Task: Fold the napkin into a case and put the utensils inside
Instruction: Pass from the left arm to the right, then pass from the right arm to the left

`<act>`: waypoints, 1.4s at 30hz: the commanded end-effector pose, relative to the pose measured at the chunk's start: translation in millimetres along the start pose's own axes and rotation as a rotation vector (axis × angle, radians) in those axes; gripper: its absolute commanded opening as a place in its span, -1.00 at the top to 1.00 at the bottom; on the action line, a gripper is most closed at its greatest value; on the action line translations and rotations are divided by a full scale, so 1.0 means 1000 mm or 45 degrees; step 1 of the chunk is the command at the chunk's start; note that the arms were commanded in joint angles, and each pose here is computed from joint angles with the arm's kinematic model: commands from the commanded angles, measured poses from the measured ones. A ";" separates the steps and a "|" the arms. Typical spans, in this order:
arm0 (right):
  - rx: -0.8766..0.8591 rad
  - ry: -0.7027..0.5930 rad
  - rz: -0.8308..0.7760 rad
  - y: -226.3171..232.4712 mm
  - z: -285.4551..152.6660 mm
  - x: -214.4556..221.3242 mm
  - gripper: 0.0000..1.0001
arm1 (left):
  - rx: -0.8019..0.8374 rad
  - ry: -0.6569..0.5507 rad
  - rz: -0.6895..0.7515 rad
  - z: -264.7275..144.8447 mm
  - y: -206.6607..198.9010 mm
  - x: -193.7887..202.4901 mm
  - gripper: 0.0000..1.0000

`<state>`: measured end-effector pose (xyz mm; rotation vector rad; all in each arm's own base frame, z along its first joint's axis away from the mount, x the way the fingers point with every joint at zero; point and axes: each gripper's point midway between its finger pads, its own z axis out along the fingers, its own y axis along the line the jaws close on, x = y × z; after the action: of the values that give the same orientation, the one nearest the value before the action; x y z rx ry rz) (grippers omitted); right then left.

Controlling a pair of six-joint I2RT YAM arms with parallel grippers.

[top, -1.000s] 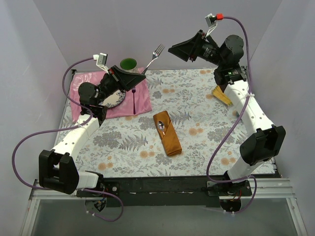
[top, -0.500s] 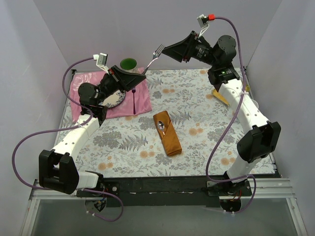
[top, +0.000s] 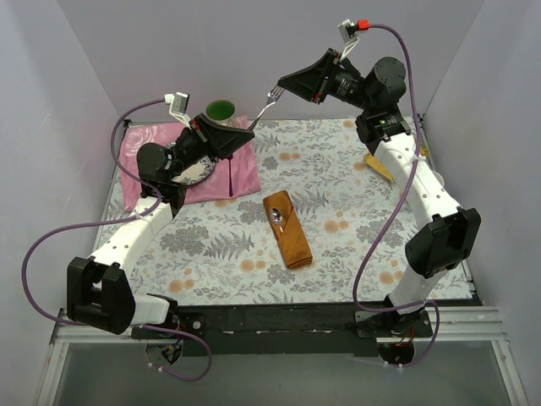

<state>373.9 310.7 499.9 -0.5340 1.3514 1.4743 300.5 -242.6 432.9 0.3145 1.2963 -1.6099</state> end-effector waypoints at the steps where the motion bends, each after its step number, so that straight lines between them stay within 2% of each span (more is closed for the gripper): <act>1: -0.060 -0.061 -0.086 0.017 0.003 -0.019 0.75 | 0.050 -0.006 0.056 0.002 -0.014 -0.005 1.00; 3: -0.056 -0.057 -0.080 0.016 0.002 -0.017 0.97 | 0.049 -0.012 0.059 0.003 -0.013 -0.006 1.00; 6: -0.055 -0.051 -0.077 0.015 0.001 -0.016 0.97 | 0.036 -0.008 0.051 0.004 -0.009 -0.005 0.98; 7: -0.058 -0.051 -0.078 0.015 0.001 -0.015 0.97 | 0.025 -0.003 0.045 0.004 -0.007 -0.004 0.79; 8: -0.066 -0.040 -0.079 0.016 0.001 -0.014 0.97 | 0.014 0.003 0.046 0.004 -0.004 -0.003 0.51; 9: -0.072 -0.032 -0.084 0.016 0.000 -0.012 0.97 | 0.007 0.010 0.048 0.003 -0.003 -0.002 -0.15; 11: -0.073 -0.007 -0.095 0.012 -0.004 -0.009 0.97 | -0.031 0.051 0.048 -0.003 0.005 0.003 -0.78; 12: -0.071 0.007 -0.106 0.007 -0.008 -0.008 0.97 | -0.057 0.063 0.035 -0.006 0.010 0.003 -0.97; 14: -0.114 0.093 -0.137 0.002 -0.015 0.004 0.97 | -0.125 0.120 -0.006 -0.022 0.024 0.008 -0.96; 19: -0.284 0.366 -0.096 -0.019 -0.039 0.043 0.97 | -0.256 0.242 0.049 -0.065 0.052 0.014 -0.96; 20: -0.310 0.395 -0.104 -0.020 -0.041 0.045 0.97 | -0.232 0.300 0.058 -0.071 0.049 0.021 -0.96; 23: -0.357 0.490 -0.055 -0.037 -0.046 0.064 0.97 | -0.272 0.377 0.142 -0.082 0.055 0.034 -0.96; 25: -0.348 0.555 0.076 -0.056 -0.047 0.081 0.97 | -0.301 0.397 0.160 -0.090 0.059 0.044 -0.97; 29: -0.376 0.634 0.238 -0.077 -0.047 0.102 0.97 | -0.342 0.421 0.161 -0.095 0.066 0.050 -0.96; 30: -0.365 0.665 0.347 -0.088 -0.047 0.112 0.97 | -0.353 0.421 0.168 -0.095 0.067 0.049 -0.96; 36: -0.434 0.753 0.468 -0.095 -0.050 0.148 0.97 | -0.398 0.491 0.145 -0.099 0.081 0.054 -0.96; 38: -0.389 0.755 0.544 -0.097 -0.050 0.161 0.97 | -0.424 0.472 0.153 -0.096 0.087 0.047 -0.97; 40: -0.350 0.718 0.489 -0.094 -0.045 0.162 0.97 | -0.432 0.465 0.137 -0.091 0.097 0.043 -0.97; 41: -0.249 0.745 0.642 -0.095 -0.048 0.169 0.97 | -0.431 0.459 0.148 -0.086 0.099 0.035 -0.96; 42: -0.197 0.736 0.616 -0.097 -0.048 0.168 0.97 | -0.455 0.468 0.099 -0.084 0.113 0.035 -0.96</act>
<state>397.7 313.6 276.5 -0.8697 1.8631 1.9850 318.3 -181.9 299.1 0.4519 1.7962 -1.2896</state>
